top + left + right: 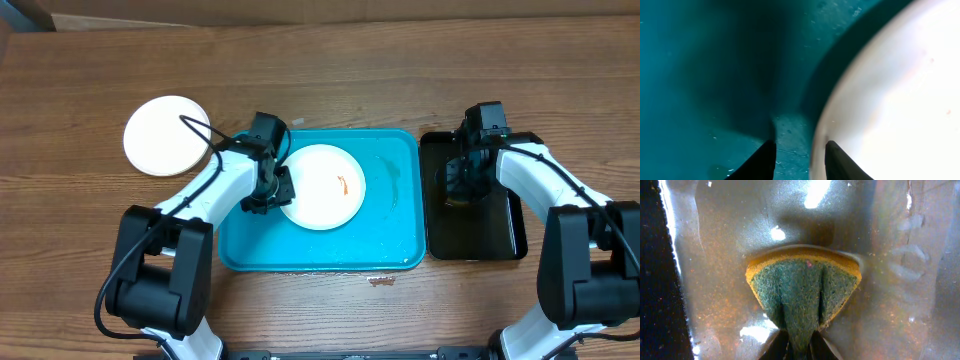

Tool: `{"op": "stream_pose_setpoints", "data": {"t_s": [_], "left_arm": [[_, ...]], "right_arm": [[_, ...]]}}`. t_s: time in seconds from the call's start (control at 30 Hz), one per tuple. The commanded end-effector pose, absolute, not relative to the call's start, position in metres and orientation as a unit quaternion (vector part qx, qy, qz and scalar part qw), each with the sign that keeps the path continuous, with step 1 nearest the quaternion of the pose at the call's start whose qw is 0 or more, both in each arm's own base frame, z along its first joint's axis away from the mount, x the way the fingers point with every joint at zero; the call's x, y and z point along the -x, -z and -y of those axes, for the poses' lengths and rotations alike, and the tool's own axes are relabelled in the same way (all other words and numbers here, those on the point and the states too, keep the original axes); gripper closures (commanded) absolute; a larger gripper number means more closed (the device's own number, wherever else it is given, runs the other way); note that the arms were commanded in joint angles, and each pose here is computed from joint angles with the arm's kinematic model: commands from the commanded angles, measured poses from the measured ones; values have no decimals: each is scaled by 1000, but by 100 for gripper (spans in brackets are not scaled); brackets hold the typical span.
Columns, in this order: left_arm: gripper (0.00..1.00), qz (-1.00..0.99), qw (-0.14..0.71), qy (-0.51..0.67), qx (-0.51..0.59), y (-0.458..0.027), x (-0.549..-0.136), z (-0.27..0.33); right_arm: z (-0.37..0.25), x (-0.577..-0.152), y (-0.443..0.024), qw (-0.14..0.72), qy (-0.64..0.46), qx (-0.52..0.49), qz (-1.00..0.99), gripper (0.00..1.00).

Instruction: Clean dirty plates on tray and stack at the side

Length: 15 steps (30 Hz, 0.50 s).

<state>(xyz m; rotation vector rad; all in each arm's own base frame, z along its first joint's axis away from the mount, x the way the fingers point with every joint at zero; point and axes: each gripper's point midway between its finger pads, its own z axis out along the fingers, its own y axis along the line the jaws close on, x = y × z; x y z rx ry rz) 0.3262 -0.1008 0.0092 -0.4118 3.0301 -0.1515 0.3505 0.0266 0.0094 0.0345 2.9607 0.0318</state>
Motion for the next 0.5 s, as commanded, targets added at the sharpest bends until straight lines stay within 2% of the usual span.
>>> {"op": "stream_pose_setpoints", "data": {"t_s": [0.0, 0.33, 0.47], "left_arm": [[67, -986, 33, 80, 142, -12, -333, 105], [68, -982, 47, 118, 138, -17, -344, 115], [73, -983, 43, 116, 139, -17, -343, 114]], "right_arm": [[-27, -350, -9, 91, -13, -13, -996, 93], [-27, -350, -9, 91, -13, -13, -996, 92], [-27, -350, -9, 91, -13, -13, -996, 92]]}}
